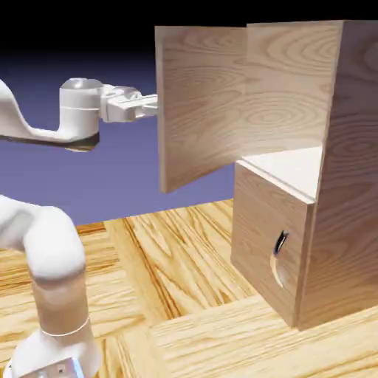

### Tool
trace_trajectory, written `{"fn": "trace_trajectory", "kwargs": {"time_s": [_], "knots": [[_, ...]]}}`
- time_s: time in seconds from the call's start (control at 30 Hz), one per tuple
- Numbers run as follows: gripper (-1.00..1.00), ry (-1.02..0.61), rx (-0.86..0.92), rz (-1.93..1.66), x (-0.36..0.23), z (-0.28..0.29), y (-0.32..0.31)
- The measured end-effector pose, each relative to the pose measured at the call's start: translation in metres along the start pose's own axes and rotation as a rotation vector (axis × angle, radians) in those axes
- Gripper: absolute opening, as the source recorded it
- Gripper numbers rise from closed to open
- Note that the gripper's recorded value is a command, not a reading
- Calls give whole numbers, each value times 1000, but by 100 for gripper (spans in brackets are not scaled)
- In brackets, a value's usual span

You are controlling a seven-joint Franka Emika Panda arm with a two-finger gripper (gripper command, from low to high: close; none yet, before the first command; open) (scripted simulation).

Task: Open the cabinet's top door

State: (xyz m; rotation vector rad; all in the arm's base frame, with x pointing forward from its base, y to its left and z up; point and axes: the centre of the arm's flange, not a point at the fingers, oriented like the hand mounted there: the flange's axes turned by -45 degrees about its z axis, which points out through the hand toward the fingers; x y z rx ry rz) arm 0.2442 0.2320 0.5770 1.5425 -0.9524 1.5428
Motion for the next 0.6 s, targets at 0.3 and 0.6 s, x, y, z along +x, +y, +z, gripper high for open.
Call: {"fn": "trace_trajectory", "kwargs": {"time_s": [0.3, 0.6], "knots": [[-100, 0, -224, 0, 0, -59, -39], [-100, 0, -391, 0, 0, -96, -77]]}}
